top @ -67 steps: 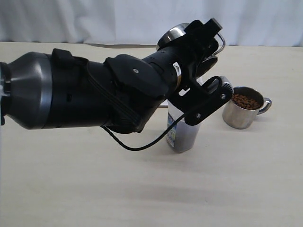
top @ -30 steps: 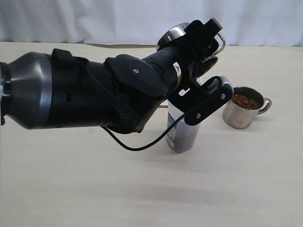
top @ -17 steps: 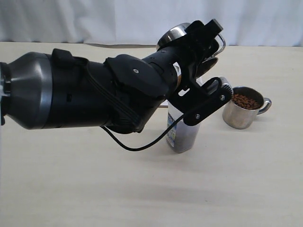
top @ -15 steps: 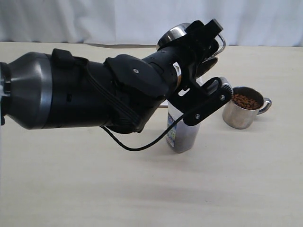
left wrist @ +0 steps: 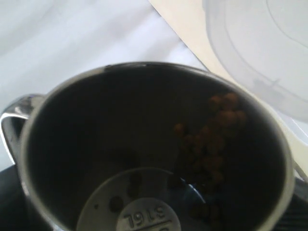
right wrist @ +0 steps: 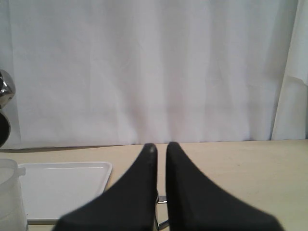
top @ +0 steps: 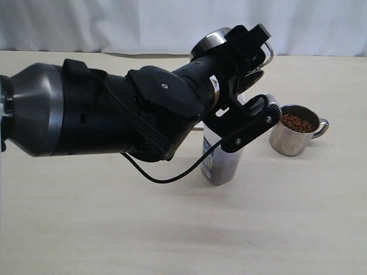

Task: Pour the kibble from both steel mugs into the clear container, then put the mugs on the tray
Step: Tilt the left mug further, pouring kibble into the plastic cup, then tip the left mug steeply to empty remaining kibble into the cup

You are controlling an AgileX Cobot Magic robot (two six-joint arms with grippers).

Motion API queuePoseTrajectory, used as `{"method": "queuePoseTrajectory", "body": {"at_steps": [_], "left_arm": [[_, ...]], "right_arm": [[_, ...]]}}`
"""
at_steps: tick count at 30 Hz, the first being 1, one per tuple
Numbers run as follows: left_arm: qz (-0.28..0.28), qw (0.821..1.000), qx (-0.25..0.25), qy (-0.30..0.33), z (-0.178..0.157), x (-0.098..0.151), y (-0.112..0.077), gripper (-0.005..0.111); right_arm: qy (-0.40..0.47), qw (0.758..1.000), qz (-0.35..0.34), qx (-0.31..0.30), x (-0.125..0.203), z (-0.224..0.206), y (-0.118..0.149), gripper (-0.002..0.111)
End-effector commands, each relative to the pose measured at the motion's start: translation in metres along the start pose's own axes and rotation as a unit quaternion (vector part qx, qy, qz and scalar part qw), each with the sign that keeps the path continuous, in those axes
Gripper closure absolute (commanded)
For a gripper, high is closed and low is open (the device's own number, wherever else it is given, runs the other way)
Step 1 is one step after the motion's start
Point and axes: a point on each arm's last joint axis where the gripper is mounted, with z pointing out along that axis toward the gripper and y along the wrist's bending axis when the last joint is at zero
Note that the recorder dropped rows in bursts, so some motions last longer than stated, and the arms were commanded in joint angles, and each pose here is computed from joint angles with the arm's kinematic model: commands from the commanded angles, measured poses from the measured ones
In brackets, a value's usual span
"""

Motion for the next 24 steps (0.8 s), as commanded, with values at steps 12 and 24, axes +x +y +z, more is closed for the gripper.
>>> {"method": "queuePoseTrajectory", "body": {"at_steps": [12, 24], "left_arm": [[0.076, 0.997, -0.007, 0.032, -0.0061, 0.0007, 0.0049, 0.107], [0.123, 0.991, -0.025, 0.044, -0.013, -0.0065, 0.0117, 0.107]], "right_arm": [[-0.004, 1.0, -0.003, 0.002, 0.0002, -0.0002, -0.0002, 0.103], [-0.004, 1.0, -0.003, 0.002, 0.0002, -0.0002, -0.0002, 0.103]]}}
